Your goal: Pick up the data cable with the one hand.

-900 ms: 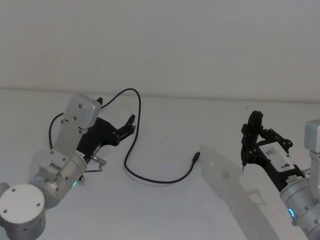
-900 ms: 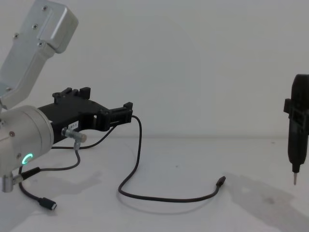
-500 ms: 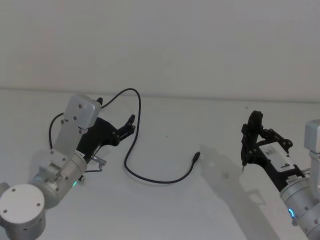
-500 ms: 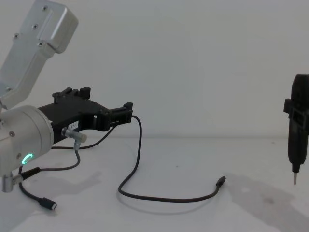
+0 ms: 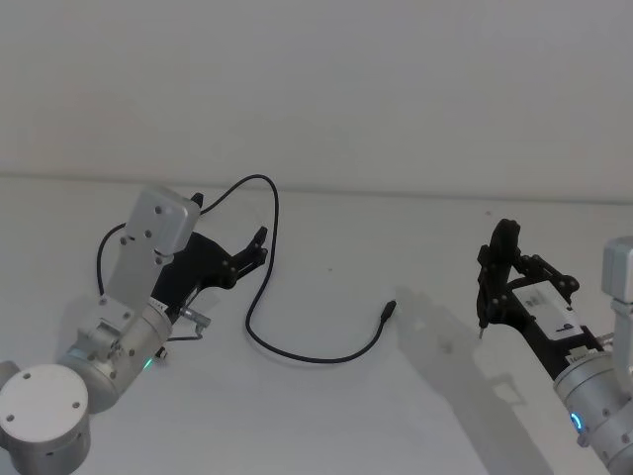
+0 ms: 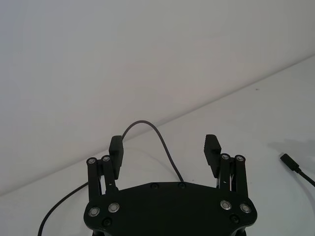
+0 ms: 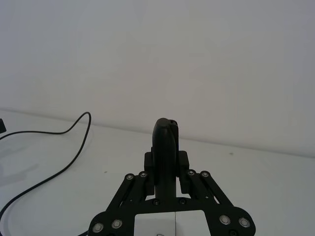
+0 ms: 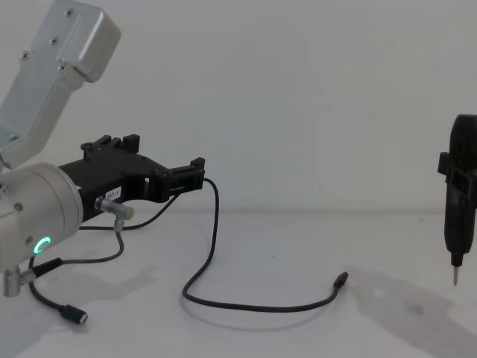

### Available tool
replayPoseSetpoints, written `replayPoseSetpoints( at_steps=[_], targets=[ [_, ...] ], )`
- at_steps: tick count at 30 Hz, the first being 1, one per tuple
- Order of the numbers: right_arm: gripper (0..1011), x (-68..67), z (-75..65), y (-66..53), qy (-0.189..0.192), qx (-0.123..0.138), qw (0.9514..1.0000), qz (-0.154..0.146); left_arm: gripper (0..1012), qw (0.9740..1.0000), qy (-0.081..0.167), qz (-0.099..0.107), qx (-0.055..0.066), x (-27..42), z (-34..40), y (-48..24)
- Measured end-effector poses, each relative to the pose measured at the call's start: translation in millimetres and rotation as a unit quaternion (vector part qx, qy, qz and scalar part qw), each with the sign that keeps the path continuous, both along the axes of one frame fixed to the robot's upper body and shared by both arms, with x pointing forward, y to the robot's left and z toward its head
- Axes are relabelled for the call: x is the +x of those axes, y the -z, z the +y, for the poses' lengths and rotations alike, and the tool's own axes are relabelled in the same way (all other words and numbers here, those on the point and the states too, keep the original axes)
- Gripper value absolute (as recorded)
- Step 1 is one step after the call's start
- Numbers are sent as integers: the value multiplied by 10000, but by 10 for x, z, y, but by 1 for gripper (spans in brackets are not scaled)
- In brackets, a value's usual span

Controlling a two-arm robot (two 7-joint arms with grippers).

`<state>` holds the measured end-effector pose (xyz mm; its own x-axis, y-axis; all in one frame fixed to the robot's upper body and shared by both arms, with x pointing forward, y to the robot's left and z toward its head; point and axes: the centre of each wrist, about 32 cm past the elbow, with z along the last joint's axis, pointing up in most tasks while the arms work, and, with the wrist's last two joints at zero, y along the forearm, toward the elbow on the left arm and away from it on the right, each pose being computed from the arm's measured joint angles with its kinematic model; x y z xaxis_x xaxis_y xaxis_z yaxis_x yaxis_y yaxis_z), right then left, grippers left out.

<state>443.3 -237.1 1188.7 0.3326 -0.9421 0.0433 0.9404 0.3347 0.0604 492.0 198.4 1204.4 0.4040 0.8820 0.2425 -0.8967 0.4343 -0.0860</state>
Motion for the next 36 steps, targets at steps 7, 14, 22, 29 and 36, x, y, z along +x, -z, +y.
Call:
replayPoseSetpoints(
  at_steps=[7,14,22,29,36],
  targets=[
    [268,0,0,0,0,0,10000,0,1002,10000,0,0,0,0,0,0],
    [268,0,0,0,-1,0,10000,0,1002,10000,0,0,0,0,0,0],
    [268,0,0,0,0,0,10000,0,1002,10000,0,0,0,0,0,0],
    [268,0,0,0,0,0,10000,0,1001,10000,0,0,0,0,0,0],
    [268,0,0,0,0,0,10000,0,1002,10000,2,-1,1,0,0,-1]
  ],
)
